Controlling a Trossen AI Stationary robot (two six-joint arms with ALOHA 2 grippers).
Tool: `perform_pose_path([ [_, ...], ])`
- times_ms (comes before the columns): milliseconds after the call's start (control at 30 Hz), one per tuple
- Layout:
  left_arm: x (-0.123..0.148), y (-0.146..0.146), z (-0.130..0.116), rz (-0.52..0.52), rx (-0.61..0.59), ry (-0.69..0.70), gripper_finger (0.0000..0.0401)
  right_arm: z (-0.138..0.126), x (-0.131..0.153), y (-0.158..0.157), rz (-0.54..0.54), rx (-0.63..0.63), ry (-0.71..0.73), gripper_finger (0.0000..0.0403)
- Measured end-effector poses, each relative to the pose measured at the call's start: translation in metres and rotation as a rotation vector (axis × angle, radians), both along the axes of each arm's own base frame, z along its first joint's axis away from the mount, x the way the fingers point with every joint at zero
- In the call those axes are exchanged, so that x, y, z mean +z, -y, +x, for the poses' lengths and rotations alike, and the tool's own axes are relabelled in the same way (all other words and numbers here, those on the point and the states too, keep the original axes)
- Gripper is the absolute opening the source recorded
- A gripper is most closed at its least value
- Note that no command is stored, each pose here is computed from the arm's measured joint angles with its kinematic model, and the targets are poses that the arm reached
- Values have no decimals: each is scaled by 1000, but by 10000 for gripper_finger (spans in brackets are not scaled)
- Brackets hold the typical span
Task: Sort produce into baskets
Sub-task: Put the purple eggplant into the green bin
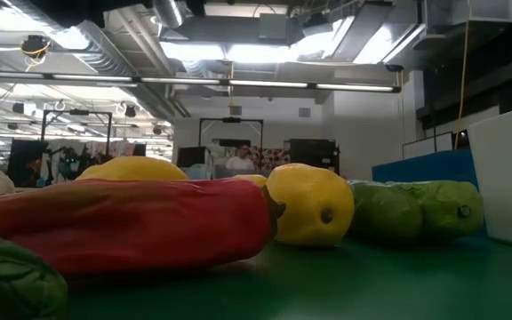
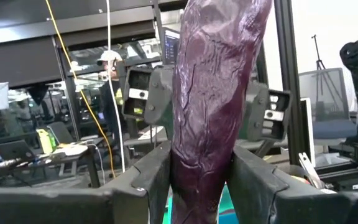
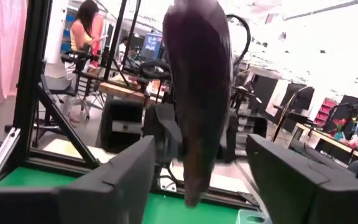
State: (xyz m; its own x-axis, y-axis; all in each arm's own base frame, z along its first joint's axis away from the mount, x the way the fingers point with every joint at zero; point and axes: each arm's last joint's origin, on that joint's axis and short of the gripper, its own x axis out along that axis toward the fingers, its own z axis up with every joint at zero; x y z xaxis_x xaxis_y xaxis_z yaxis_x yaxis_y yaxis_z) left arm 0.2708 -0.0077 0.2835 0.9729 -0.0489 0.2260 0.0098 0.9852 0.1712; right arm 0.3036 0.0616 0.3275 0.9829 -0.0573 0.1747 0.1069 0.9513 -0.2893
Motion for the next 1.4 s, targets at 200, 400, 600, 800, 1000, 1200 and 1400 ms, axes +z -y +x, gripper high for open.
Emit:
perform_pose_path([
  [200,-5,0,6,1,1,20,139,4,10,0,3,-31,-41,321],
  [400,-10,0,11,14,4,28,139,6,17,-1,4,-20,-33,330],
  [600,-15,0,15,17,7,38,139,18,10,-4,12,-10,-57,331],
  [800,-16,0,17,17,7,32,139,38,9,-6,13,-17,-66,331],
  [1000,-16,0,17,16,7,32,139,43,10,-5,0,-52,-63,299],
  [1200,-17,0,17,20,8,29,139,43,10,-4,3,-74,-63,193],
  [1400,-20,1,18,55,15,-2,139,43,9,-3,2,-105,-79,140],
])
